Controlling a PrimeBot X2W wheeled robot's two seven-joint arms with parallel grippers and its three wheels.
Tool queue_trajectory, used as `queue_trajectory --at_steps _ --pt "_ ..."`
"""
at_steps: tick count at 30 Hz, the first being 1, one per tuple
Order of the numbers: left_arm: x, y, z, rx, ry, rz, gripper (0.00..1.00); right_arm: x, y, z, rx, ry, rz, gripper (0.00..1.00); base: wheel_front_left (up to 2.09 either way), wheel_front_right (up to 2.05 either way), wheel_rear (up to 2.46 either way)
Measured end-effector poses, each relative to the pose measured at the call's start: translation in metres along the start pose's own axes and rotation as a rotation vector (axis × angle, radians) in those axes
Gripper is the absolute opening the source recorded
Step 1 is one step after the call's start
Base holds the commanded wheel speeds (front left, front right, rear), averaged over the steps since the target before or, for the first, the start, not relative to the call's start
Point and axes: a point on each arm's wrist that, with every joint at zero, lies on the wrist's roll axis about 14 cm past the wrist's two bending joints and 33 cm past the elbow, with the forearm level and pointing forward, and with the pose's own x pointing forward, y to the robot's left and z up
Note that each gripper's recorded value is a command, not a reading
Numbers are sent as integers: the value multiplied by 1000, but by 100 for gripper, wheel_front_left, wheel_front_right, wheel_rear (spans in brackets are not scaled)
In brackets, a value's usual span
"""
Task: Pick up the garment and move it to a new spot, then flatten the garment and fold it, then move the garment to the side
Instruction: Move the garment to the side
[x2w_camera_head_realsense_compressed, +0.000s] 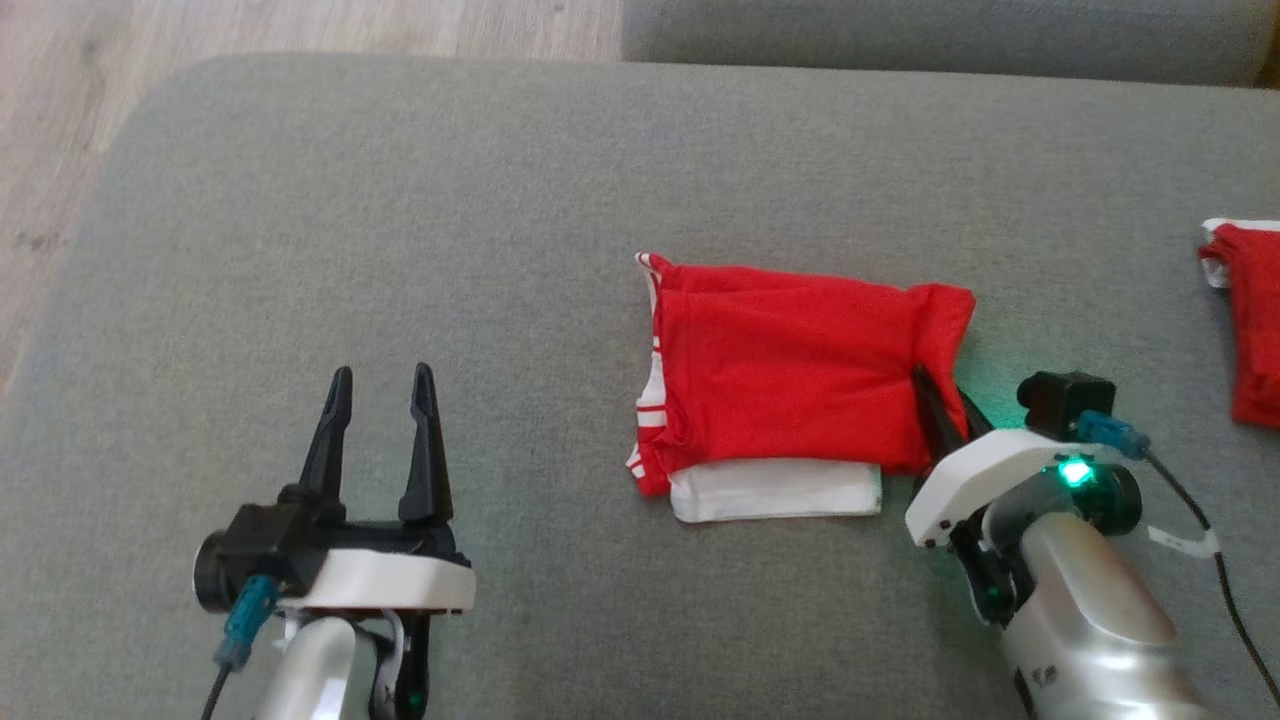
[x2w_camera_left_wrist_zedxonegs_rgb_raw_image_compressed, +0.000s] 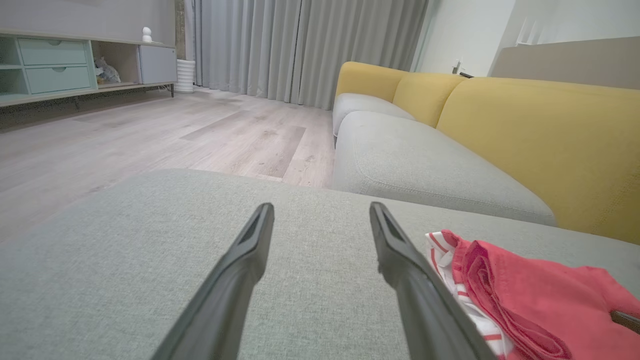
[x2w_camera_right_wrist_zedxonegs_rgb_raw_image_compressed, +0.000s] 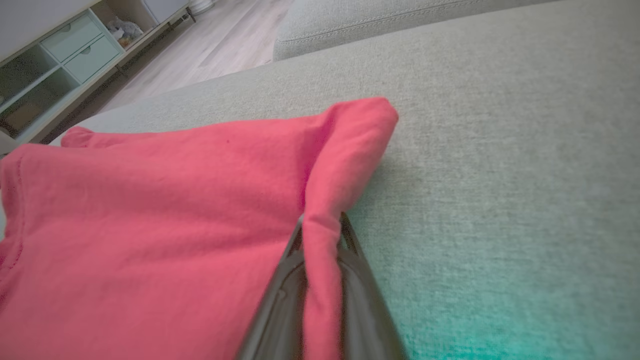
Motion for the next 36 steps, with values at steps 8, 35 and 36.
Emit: queue_trajectory --at_steps 8,35,36 --pt "3 -26 11 0 -33 -83 100 -19 -8 16 -134 -70 -22 0 0 0 0" --pt "61 -114 -37 -32 64 -331 100 -110 -254 160 -564 -56 -569 0 0 0 0" --pt "62 -112 -39 -32 68 -327 100 -111 -260 158 -561 -39 -585 0 0 0 0"
